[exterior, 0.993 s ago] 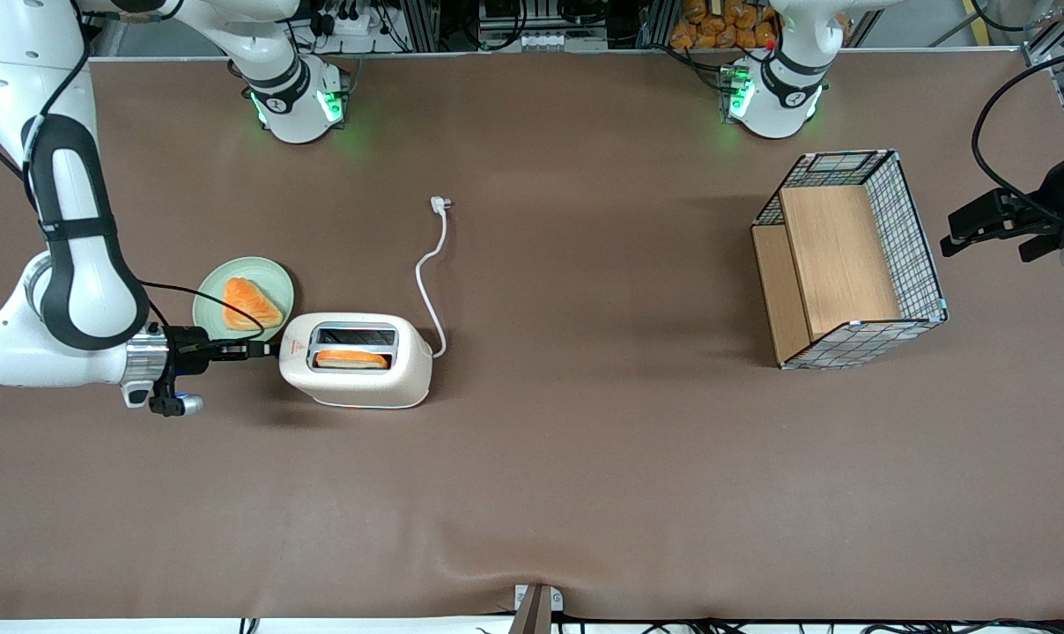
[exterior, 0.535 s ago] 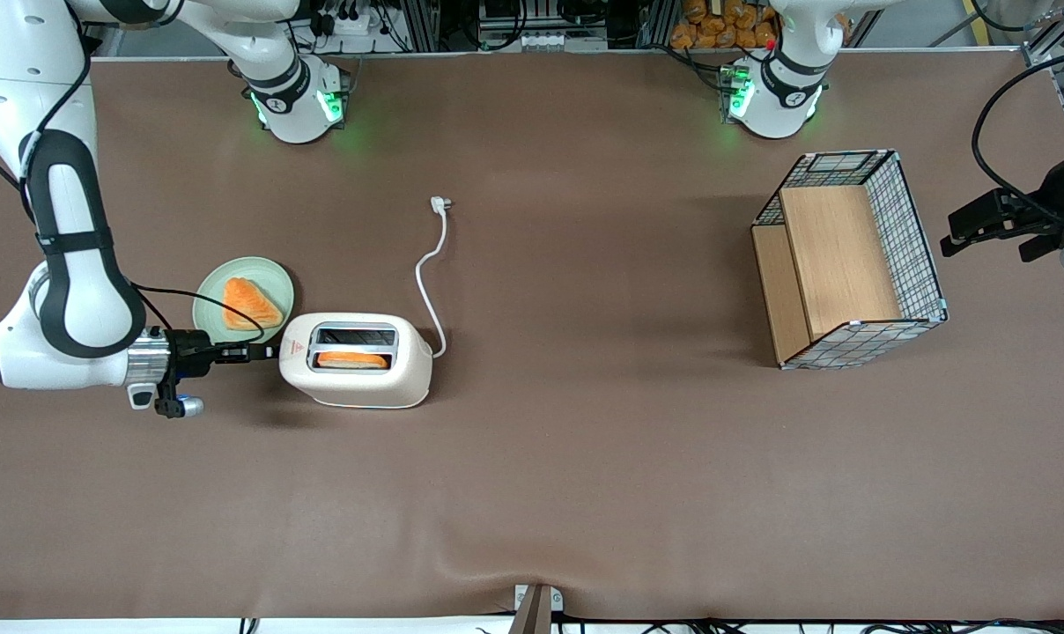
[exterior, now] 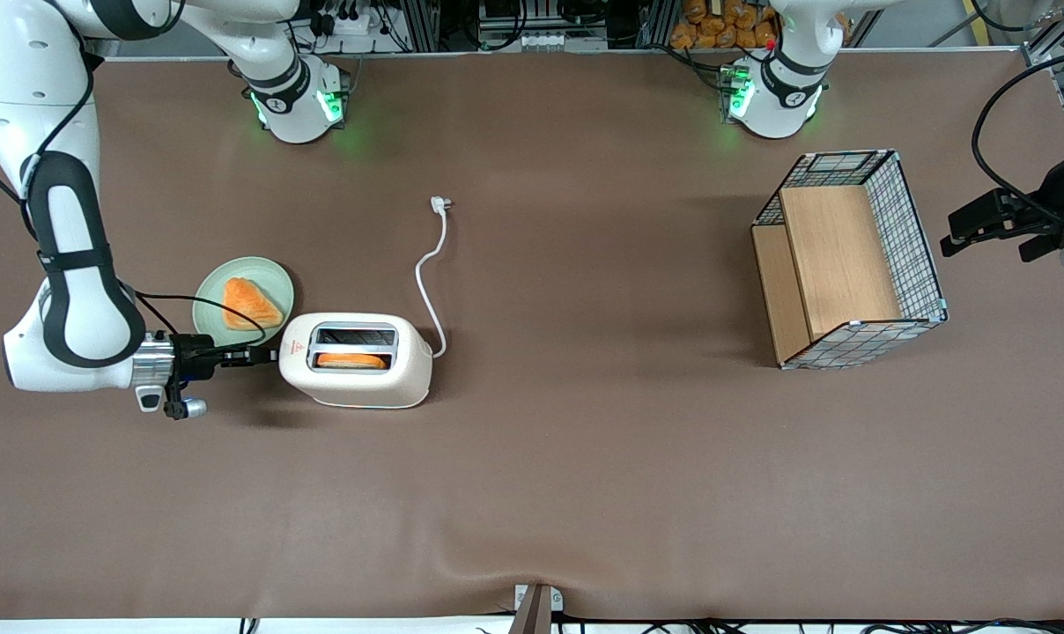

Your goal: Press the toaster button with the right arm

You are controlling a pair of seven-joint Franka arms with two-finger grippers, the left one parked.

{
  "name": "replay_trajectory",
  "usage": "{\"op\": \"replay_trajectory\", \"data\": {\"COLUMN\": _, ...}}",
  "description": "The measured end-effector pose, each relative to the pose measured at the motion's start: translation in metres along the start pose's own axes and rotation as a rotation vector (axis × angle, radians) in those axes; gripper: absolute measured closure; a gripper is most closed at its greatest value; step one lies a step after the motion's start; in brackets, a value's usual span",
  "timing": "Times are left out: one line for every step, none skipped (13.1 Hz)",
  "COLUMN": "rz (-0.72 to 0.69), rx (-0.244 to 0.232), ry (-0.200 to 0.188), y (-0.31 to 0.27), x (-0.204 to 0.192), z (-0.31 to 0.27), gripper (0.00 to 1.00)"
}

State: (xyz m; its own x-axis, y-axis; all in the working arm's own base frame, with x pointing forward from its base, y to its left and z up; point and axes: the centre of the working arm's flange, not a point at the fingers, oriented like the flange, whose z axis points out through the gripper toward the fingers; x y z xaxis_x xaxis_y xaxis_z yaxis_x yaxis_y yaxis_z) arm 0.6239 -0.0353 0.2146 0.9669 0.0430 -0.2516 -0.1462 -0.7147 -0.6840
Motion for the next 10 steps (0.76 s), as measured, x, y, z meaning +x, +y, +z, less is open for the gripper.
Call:
{"op": "replay_trajectory", "data": {"rz": -0.001, "rx": 0.001, "ry": 0.001, "y": 0.0004, "x": 0.0001, "z": 0.0001, "gripper": 0.99}}
{"op": "replay_trajectory", "data": {"rz": -0.006, "rx": 0.001, "ry": 0.001, "y": 0.0009, "x": 0.0002, "z": 0.0004, "gripper": 0.99}}
{"op": "replay_trajectory", "data": {"rz": -0.012, "rx": 0.001, "ry": 0.002, "y": 0.0023, "x": 0.0005, "z": 0.0014, "gripper": 0.99}}
{"op": "replay_trajectory", "data": {"rz": -0.017, "rx": 0.006, "ry": 0.003, "y": 0.0038, "x": 0.0005, "z": 0.0015, "gripper": 0.99}}
{"op": "replay_trajectory", "data": {"rz": -0.021, "rx": 0.008, "ry": 0.005, "y": 0.0054, "x": 0.0004, "z": 0.0012, "gripper": 0.99}}
{"op": "replay_trajectory", "data": {"rz": -0.024, "rx": 0.012, "ry": 0.006, "y": 0.0072, "x": 0.0003, "z": 0.0009, "gripper": 0.99}}
{"op": "replay_trajectory", "data": {"rz": -0.024, "rx": 0.016, "ry": 0.007, "y": 0.0086, "x": 0.0002, "z": 0.0007, "gripper": 0.99}}
{"op": "replay_trajectory", "data": {"rz": -0.027, "rx": 0.017, "ry": 0.008, "y": 0.0096, "x": 0.0001, "z": 0.0005, "gripper": 0.99}}
{"op": "replay_trajectory", "data": {"rz": -0.031, "rx": 0.018, "ry": 0.008, "y": 0.0102, "x": 0.0001, "z": 0.0004, "gripper": 0.99}}
{"op": "replay_trajectory", "data": {"rz": -0.033, "rx": 0.018, "ry": 0.008, "y": 0.0102, "x": 0.0001, "z": 0.0004, "gripper": 0.99}}
